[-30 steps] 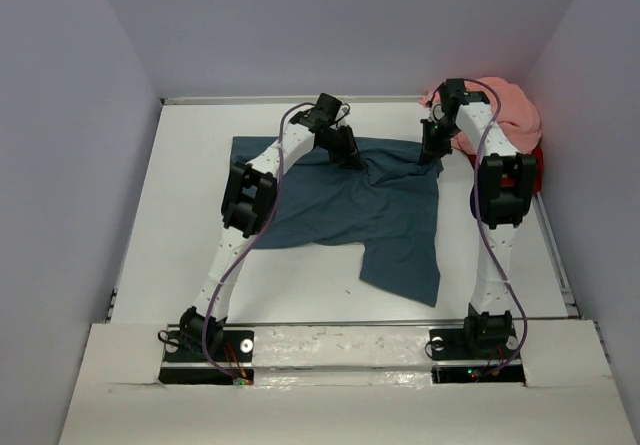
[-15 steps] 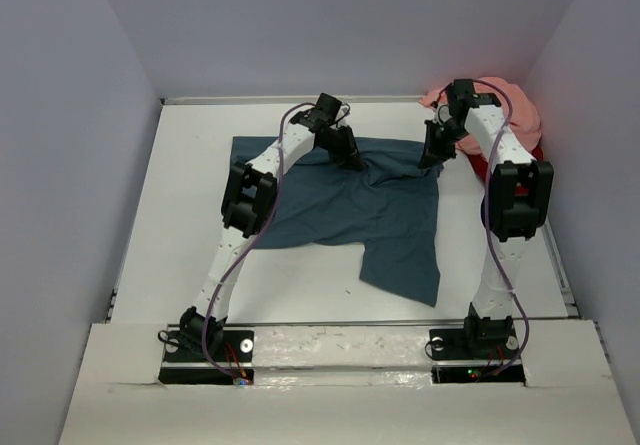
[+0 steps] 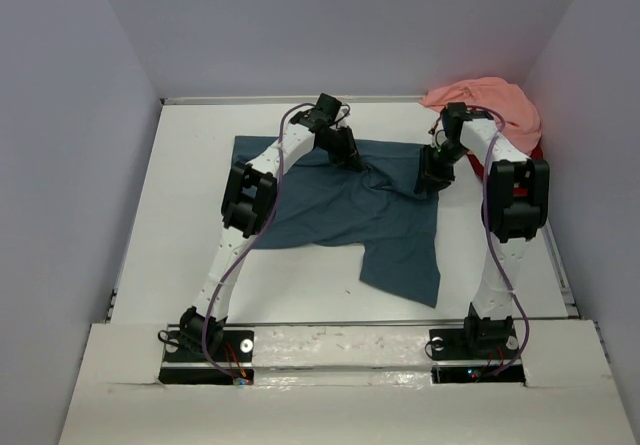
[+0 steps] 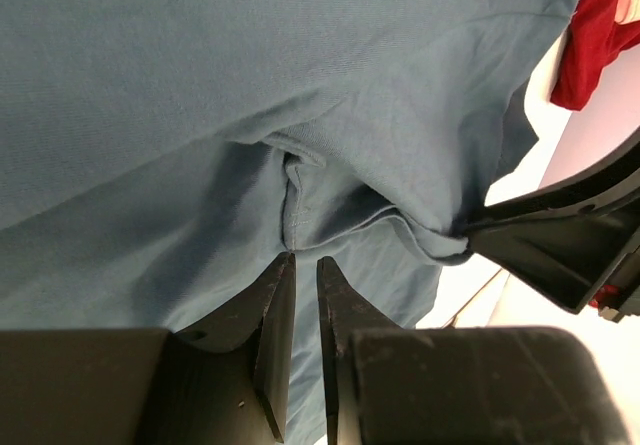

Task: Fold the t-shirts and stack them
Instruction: Fold the flattened tshirt in 1/3 of the way

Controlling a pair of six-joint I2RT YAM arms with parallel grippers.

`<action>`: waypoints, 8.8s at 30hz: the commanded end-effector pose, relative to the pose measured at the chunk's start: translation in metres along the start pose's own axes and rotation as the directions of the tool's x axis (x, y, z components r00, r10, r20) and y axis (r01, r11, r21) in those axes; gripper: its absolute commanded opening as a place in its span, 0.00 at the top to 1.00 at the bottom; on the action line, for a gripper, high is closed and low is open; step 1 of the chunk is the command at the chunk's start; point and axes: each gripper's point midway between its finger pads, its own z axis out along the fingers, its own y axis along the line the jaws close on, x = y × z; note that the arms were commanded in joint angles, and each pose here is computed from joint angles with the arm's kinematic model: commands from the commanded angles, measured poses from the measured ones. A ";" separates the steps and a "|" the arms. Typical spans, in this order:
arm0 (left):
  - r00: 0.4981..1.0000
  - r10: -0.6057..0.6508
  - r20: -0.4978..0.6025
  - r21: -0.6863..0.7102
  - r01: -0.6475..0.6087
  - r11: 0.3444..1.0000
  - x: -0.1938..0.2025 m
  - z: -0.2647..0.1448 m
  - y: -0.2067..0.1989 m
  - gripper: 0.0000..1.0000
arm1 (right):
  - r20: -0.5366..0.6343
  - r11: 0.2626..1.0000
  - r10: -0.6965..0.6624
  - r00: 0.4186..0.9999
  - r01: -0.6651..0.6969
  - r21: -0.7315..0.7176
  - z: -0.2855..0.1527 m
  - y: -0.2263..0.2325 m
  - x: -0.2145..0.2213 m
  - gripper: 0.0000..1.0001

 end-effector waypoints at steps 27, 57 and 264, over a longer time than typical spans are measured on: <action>0.966 -0.004 0.260 0.022 -0.002 1.000 -0.105 -0.130 0.049 0.74 | 0.332 0.999 0.010 0.943 -0.024 0.036 -0.035 -0.009 -0.113 0.14; 0.963 -0.069 0.259 0.016 0.067 0.998 -0.124 -0.126 0.097 0.69 | 0.441 0.992 0.077 0.894 -0.023 -0.128 -0.003 -0.034 -0.180 0.27; 0.946 -0.245 0.212 0.269 0.185 0.945 -0.123 -0.033 0.035 0.92 | 0.320 0.976 -0.011 0.947 -0.059 0.208 0.066 0.124 -0.105 0.48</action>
